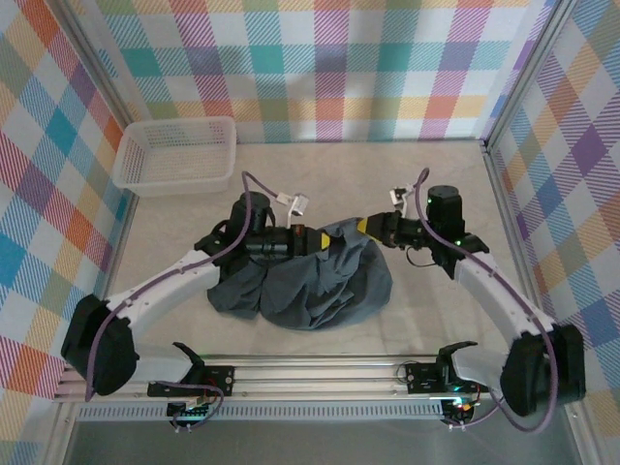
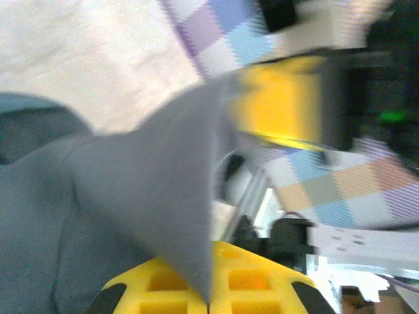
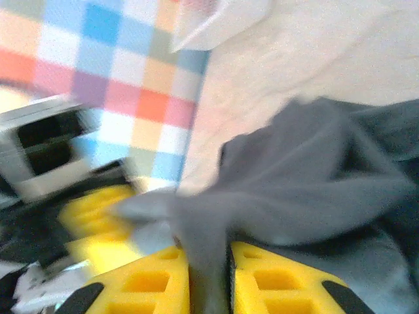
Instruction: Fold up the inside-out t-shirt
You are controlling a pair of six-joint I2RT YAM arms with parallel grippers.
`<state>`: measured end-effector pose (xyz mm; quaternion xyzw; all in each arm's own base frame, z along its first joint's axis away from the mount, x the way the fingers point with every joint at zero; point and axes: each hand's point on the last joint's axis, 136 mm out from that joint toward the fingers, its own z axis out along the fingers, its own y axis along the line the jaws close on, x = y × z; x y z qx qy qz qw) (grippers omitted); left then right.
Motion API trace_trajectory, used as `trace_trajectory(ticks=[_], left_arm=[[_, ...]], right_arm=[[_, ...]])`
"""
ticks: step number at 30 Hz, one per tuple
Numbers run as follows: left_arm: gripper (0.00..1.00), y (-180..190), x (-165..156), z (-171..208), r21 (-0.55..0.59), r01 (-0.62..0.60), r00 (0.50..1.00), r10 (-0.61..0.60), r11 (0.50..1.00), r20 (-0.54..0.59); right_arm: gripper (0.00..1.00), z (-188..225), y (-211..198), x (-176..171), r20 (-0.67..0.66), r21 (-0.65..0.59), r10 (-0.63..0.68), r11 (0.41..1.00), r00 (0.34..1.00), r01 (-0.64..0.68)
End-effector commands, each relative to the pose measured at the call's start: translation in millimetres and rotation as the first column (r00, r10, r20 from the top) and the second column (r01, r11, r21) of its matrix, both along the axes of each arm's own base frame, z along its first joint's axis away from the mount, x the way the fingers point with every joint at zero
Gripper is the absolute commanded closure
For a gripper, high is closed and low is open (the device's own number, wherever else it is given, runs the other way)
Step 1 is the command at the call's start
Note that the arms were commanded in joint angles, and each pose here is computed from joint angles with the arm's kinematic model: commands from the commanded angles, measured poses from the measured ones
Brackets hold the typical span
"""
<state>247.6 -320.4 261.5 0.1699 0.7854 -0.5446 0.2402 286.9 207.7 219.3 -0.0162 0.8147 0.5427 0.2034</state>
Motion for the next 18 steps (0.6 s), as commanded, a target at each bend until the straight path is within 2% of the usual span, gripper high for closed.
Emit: trace_trajectory(ticks=[1,2,5,7,10,13,15,18], left_arm=[[1.0,1,-28,62,-0.114,0.119,0.993,-0.115,0.986,0.041],[1.0,3,-29,60,-0.095,0.113,0.993,-0.109,0.989,0.047],[1.0,6,-26,39,-0.034,0.088,0.996,-0.087,0.996,0.026],[1.0,4,-21,28,-0.03,0.081,0.997,-0.081,0.996,0.002],[1.0,-1,-16,13,-0.023,0.078,0.997,-0.078,0.997,-0.027],[1.0,-6,-14,2,-0.013,0.101,0.994,-0.102,0.995,-0.048],[1.0,-8,-16,-4,-0.001,0.129,0.99,-0.128,0.992,-0.058],[1.0,-8,-16,-14,0.03,0.137,0.988,-0.134,0.99,-0.081]], right_arm=[[0.79,-62,-7,-1,-0.172,-0.042,0.07,0.996,0.983,-0.078],[0.74,-60,-7,-1,-0.192,-0.031,0.072,0.996,0.979,-0.079],[0.54,-40,-16,-4,-0.113,-0.064,-0.024,0.998,0.993,0.017],[0.49,-33,-33,-13,-0.058,-0.128,-0.139,0.983,0.989,0.131],[0.48,-15,-39,-33,0.099,-0.169,-0.191,0.964,0.976,0.206],[0.49,-8,-28,-48,0.324,-0.256,-0.124,0.943,0.938,0.213],[0.48,-8,-23,-46,0.487,-0.366,-0.03,0.9,0.873,0.235],[0.48,-9,-12,-35,0.619,-0.474,0.109,0.841,0.778,0.26]])
